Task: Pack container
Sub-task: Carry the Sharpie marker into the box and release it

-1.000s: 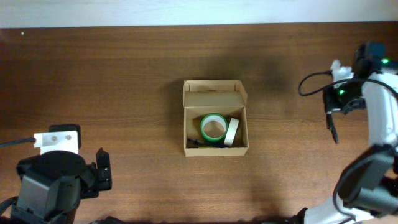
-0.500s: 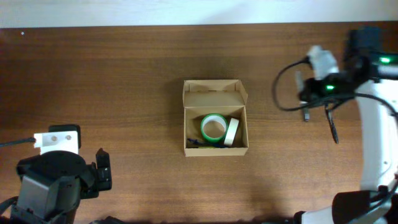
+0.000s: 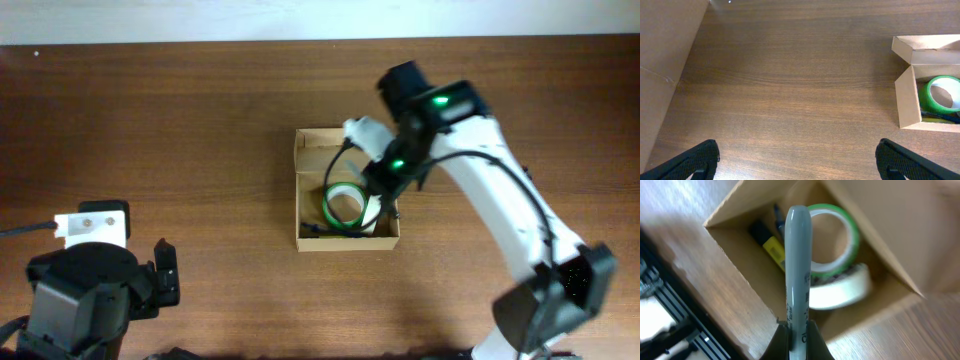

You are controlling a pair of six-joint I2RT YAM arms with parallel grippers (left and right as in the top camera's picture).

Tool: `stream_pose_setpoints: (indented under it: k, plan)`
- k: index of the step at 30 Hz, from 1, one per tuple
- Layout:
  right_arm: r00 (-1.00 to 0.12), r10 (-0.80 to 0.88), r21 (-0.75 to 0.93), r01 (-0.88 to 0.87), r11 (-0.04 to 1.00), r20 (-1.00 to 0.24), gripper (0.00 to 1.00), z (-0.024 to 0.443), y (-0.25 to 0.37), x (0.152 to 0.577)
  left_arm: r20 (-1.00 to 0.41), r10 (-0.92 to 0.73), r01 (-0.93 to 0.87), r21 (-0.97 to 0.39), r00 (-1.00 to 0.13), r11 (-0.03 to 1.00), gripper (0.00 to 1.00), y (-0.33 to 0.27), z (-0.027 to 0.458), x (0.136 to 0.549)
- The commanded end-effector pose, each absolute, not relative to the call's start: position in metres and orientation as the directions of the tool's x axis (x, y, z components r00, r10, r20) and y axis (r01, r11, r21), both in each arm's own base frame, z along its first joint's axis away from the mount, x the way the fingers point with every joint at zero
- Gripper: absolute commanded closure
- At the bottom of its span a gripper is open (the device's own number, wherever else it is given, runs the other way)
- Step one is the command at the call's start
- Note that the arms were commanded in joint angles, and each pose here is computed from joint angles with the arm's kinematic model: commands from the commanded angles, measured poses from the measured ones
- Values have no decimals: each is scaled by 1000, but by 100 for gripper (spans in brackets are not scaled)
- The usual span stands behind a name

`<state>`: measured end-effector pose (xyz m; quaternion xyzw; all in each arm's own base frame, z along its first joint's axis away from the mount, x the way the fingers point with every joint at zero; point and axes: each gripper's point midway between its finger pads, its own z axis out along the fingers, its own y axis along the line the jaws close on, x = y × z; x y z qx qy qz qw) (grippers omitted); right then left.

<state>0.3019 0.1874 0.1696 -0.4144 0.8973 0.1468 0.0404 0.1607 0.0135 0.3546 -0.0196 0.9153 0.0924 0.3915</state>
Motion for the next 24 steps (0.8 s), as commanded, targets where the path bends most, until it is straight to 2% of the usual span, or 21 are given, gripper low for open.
stream_pose_setpoints:
  k: [1,9,24]
  plan:
    - [-563,-814,241,-818,522,-144,96,145,205,296,-712,50,-96,164,-700,982,0,14,352,159]
    - [-483,-869,301,-849,435,-106,96,119,224,284,-712,50,-94,161,-701,983,1,13,352,159]
    - [-410,-893,367,-872,324,-186,96,124,237,275,-707,49,-78,146,-705,986,0,9,351,159]
